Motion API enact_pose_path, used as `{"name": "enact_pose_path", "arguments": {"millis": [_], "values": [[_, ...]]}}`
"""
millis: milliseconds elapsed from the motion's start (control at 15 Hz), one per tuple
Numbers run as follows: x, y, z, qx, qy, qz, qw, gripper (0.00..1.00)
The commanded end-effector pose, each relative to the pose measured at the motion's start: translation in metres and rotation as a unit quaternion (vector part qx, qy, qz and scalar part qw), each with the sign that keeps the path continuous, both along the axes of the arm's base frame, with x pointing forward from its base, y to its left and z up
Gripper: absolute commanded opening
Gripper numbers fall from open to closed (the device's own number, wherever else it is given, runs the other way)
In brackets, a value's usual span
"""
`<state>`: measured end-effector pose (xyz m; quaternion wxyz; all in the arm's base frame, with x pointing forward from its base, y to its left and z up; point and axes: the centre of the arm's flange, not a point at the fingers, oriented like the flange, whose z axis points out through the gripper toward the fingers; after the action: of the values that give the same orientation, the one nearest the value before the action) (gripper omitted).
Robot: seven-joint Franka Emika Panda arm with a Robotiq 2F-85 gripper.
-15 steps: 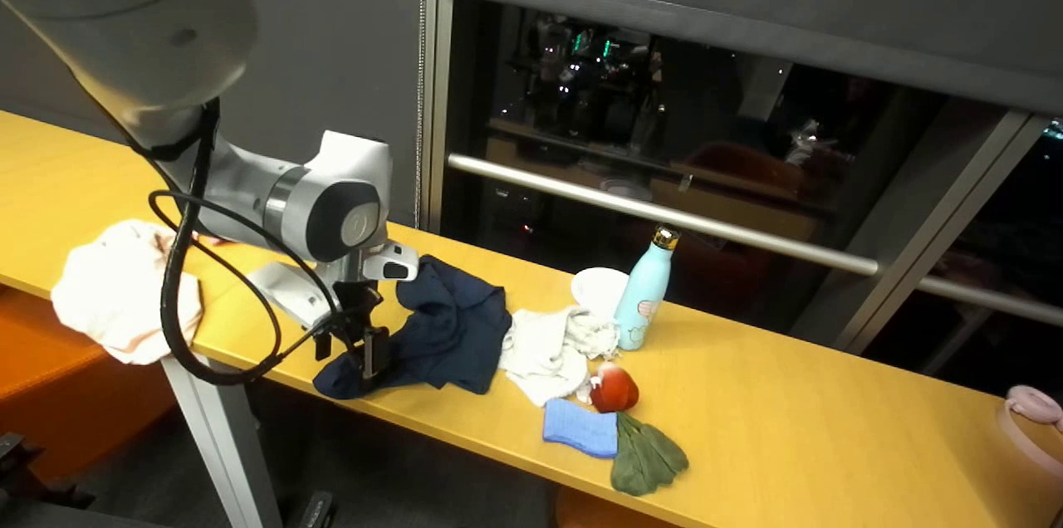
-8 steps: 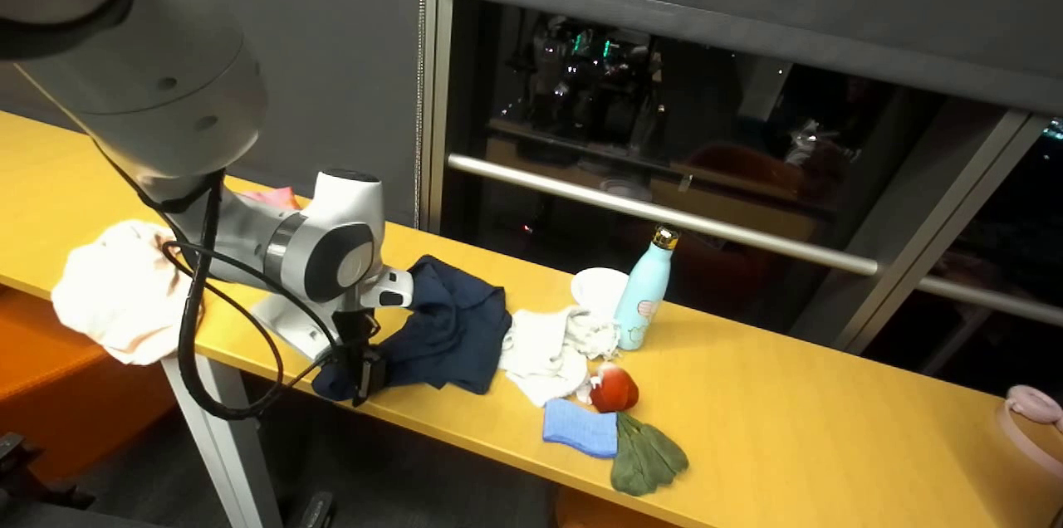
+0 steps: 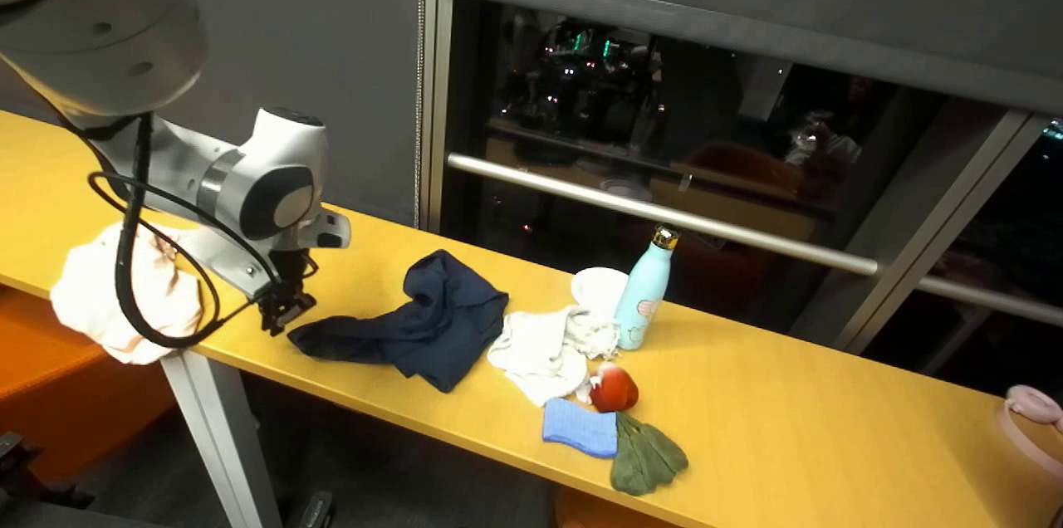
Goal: Fold the cloth
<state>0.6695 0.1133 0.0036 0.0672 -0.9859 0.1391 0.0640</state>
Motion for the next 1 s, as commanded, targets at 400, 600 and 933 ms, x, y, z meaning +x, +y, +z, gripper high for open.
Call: {"name": "enact_pose_path", "arguments": {"millis": [400,600,933], "values": [[0.031,0.031,0.065,0.0,0.021,-0.001,0.9998,0.25],[0.034,-0.016,0.06,-0.04,0.029,-0.036,0.9981,0.4],[0.028,-0.043,0.032,-0.075,0.059,-0.058,0.9937,0.77]]}}
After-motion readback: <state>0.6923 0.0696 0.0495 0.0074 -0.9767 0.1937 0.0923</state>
